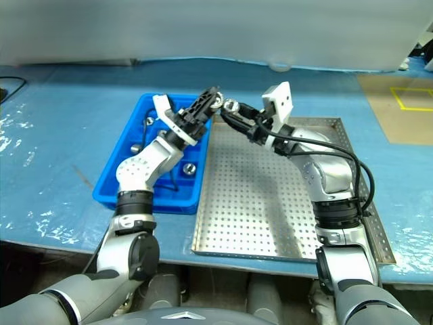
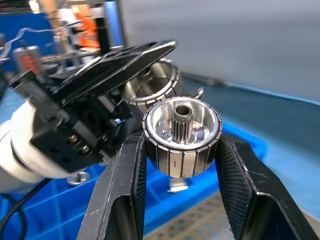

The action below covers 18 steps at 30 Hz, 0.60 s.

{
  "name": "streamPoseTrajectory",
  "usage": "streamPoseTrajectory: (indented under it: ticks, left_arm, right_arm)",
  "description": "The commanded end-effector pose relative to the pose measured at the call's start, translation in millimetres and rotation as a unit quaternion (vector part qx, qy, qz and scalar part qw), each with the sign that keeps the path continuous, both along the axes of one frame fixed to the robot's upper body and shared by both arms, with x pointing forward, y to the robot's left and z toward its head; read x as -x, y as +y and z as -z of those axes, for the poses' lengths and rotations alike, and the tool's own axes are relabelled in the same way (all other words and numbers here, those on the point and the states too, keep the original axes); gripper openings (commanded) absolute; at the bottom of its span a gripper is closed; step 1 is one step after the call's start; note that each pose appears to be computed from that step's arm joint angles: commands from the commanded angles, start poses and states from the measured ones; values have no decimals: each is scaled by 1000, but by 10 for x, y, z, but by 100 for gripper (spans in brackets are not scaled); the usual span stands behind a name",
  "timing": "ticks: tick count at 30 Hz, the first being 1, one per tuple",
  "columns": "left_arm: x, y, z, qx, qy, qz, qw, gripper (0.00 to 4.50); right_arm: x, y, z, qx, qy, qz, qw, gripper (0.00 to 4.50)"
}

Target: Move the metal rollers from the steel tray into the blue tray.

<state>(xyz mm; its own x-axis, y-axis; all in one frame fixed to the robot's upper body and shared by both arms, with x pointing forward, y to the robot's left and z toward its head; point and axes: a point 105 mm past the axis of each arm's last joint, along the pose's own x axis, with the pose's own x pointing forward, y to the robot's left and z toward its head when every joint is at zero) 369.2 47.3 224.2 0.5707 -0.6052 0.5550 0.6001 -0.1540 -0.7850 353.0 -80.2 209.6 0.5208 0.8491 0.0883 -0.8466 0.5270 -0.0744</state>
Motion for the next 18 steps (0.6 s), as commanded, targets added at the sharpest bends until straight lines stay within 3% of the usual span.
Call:
streamPoseTrajectory:
  ticks: [1,5,13,18]
  left_arm:
    - [154,900,-558,85,-95,-138,982,153]
    - [338,1149,-537,77,-90,-192,974,153]
    - [553,1477,-607,156,-75,-233,957,153]
    - [639,1316,-507,-6,-112,-249,962,153]
  right_arm:
    - [-15,-38,319,16,60,-12,998,161]
    - [-17,65,377,16,70,-45,996,161]
    - [-67,235,388,4,74,-84,994,161]
    - [-41,313,387,3,72,-104,992,161]
